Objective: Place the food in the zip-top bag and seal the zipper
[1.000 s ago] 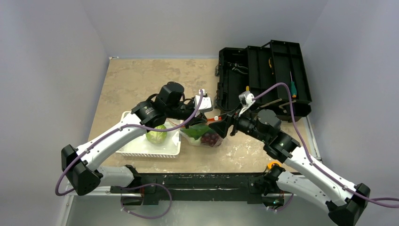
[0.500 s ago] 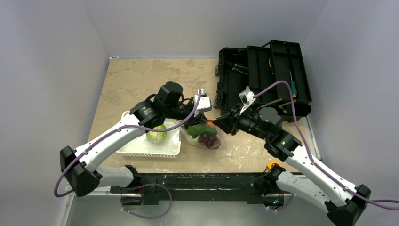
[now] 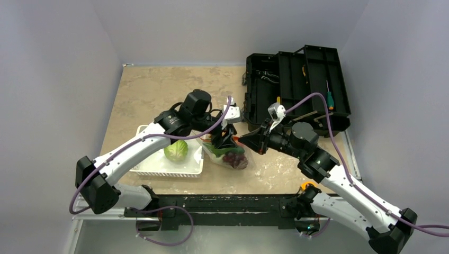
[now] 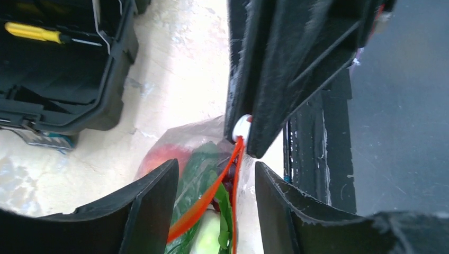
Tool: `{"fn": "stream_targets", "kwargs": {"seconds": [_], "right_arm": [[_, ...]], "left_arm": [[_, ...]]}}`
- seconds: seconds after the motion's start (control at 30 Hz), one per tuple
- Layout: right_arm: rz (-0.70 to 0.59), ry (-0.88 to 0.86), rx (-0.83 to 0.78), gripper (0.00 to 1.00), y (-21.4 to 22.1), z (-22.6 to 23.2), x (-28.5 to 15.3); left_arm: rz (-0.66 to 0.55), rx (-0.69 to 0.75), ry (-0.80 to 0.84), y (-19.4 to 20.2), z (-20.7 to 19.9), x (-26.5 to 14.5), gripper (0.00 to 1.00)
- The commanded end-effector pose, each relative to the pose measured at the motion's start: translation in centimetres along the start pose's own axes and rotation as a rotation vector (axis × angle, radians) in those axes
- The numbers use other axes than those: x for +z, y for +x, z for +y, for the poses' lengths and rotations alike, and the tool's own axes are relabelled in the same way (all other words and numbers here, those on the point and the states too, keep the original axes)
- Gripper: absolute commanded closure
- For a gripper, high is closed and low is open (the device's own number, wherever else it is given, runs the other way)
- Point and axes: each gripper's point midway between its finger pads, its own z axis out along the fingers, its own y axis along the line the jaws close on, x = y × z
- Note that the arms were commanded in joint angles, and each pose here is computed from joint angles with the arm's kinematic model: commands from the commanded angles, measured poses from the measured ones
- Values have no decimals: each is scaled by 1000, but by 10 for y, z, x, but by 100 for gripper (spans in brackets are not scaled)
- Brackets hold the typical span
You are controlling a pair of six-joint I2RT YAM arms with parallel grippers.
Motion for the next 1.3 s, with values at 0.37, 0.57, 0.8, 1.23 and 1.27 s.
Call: {"fn": "stream_targets", "kwargs": {"seconds": [0.37,0.57,0.8,1.23,1.27], "right_arm": [[41,70,-106,47,-28,-1,-6],[145,141,-146,45,-32,-9,-9],[224,145,-195,54,-34,-9,-9],[277,82,-178,75,-19,-4,-3],[273,76,-179,76,-20,-3,-2]], "left_arm": [[-36,-26,47,-16,0,-2,100],[-56,-28,73,-22,-5,-4,100],[-59,-28,63,-23,-4,-4,100],[-77,-14,66,-28,-7,-7,100],[-80,-13,67,-28,-7,-7,100]]}}
